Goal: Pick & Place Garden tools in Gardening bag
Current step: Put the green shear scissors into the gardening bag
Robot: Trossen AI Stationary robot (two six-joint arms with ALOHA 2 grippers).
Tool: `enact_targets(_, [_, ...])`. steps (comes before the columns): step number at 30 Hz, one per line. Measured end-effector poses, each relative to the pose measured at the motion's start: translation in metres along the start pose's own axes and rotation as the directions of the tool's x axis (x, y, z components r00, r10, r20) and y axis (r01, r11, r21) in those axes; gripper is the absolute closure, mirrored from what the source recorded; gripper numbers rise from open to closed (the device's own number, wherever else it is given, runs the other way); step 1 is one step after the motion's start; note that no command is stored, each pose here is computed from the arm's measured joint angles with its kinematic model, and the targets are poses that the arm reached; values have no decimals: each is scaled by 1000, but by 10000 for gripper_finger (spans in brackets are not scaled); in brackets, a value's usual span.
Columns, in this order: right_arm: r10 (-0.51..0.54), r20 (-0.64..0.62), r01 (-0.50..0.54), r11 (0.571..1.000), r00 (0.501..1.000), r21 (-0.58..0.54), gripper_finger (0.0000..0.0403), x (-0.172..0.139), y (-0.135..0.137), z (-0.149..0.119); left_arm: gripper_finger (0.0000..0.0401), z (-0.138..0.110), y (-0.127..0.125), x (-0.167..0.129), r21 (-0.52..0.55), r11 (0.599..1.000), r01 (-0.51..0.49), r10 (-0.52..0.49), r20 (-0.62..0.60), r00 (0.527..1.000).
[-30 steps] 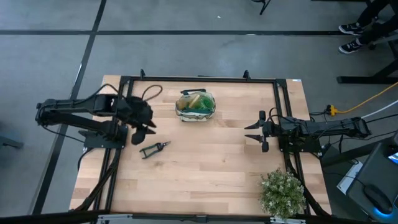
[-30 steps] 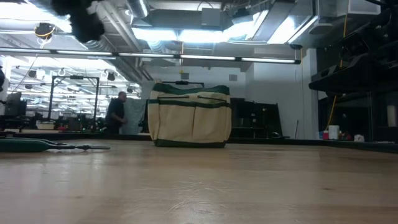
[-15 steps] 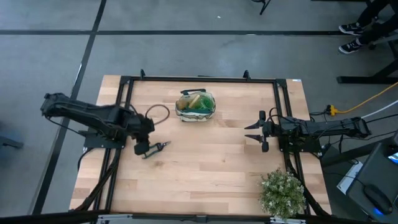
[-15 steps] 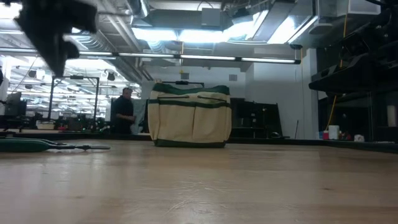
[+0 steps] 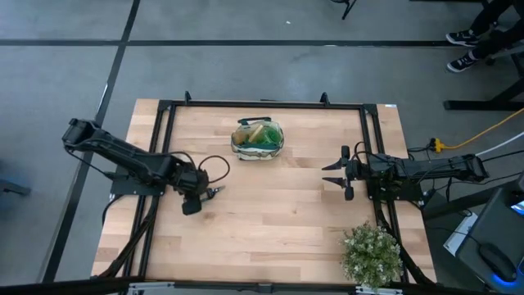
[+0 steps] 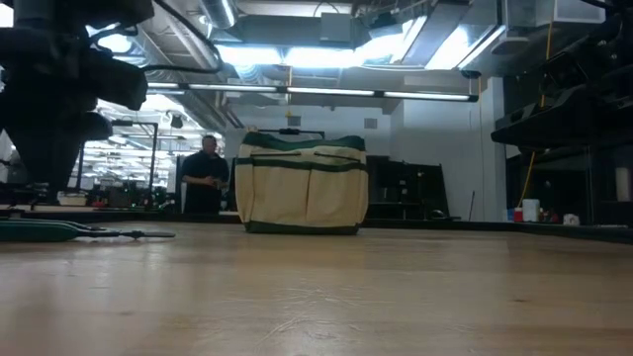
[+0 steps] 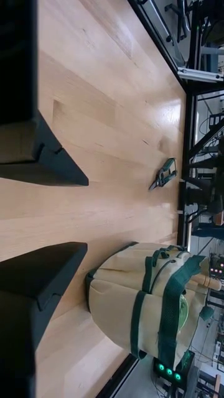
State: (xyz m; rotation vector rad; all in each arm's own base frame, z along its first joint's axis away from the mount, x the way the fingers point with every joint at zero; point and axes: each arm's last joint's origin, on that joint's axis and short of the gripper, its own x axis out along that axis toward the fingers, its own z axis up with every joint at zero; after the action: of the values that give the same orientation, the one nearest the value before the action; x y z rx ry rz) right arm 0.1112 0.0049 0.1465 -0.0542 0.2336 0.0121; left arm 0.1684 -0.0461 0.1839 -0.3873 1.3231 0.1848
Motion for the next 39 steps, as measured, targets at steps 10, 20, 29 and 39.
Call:
enact_targets(10, [0, 0, 0, 1000, 1000, 0, 243, 0, 0, 0, 258, 1, -12, 19, 21, 1000, -22, 23, -54, 998])
enact_targets(20, [0, 0, 0, 1000, 1000, 0, 243, 0, 0, 0, 258, 2, -21, 49, 118, 987, -111, 122, -88, 989])
enact_targets(29, [0, 0, 0, 1000, 1000, 0, 243, 0, 0, 0, 261, 2, -21, 59, 141, 980, -143, 161, -124, 979])
enact_targets(39, [0, 0, 0, 1000, 1000, 0, 243, 0, 0, 0, 352, 3, -21, 59, 228, 964, -138, 167, -113, 979])
